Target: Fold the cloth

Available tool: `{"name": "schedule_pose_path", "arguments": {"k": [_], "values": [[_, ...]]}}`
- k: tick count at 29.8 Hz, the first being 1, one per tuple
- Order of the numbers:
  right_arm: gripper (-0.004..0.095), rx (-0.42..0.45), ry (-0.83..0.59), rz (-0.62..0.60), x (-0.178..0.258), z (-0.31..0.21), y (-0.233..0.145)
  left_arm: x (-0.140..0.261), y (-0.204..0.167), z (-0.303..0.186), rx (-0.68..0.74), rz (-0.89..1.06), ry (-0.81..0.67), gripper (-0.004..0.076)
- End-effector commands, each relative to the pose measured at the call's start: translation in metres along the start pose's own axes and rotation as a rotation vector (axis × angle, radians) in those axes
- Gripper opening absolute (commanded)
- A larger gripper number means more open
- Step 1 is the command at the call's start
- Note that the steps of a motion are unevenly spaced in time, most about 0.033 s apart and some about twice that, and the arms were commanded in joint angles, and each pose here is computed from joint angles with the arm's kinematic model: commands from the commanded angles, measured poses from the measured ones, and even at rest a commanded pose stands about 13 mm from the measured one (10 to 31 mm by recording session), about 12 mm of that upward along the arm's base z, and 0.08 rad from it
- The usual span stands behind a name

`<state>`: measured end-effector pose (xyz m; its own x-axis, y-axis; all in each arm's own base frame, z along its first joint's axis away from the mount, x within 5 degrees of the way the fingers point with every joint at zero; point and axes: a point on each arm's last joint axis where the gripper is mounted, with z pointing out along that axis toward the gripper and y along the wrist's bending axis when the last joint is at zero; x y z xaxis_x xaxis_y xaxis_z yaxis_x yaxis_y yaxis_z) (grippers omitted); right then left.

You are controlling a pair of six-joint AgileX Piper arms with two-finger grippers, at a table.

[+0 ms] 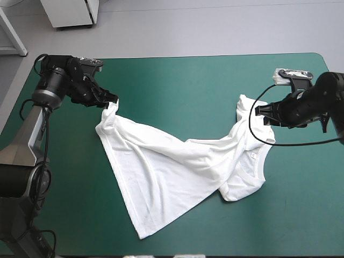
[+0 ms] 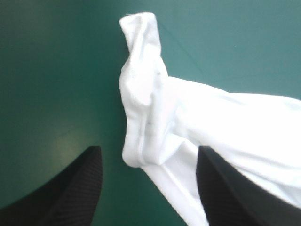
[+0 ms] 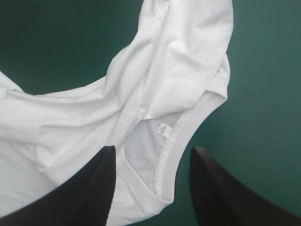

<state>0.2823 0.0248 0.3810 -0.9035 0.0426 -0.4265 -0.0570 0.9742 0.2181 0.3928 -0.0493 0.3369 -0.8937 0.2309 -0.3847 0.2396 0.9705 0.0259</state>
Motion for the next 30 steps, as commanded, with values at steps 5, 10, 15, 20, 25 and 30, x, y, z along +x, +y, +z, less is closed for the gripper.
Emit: {"name": "schedule_pose_path", "arguments": {"k": [5, 10, 15, 20, 25, 30], "values": [[0.0455, -0.018, -0.111, -0.023, 0.018, -0.041, 0.009, -0.01, 0.005, 0.027, 0.002, -0.032, -0.003, 0.0427], [0.0454, -0.031, -0.118, -0.021, 0.019, -0.044, 0.01, -0.011, 0.007, 0.065, 0.005, -0.032, 0.059, 0.0427], [0.0448, -0.045, -0.118, -0.017, 0.019, -0.044, 0.011, -0.01, 0.009, 0.085, -0.015, -0.036, 0.1, 0.0427], [0.0441, -0.045, -0.118, -0.022, 0.019, -0.044, 0.011, -0.01, 0.016, 0.1, -0.025, -0.049, 0.118, 0.0419], [0.0441, -0.046, -0.118, -0.029, 0.019, -0.044, 0.012, -0.009, 0.02, 0.102, -0.033, -0.054, 0.121, 0.0167], [0.0441, -0.04, -0.021, -0.012, 0.035, -0.02, 0.005, -0.01, 0.02, 0.102, -0.032, -0.051, 0.119, -0.0009]]}}
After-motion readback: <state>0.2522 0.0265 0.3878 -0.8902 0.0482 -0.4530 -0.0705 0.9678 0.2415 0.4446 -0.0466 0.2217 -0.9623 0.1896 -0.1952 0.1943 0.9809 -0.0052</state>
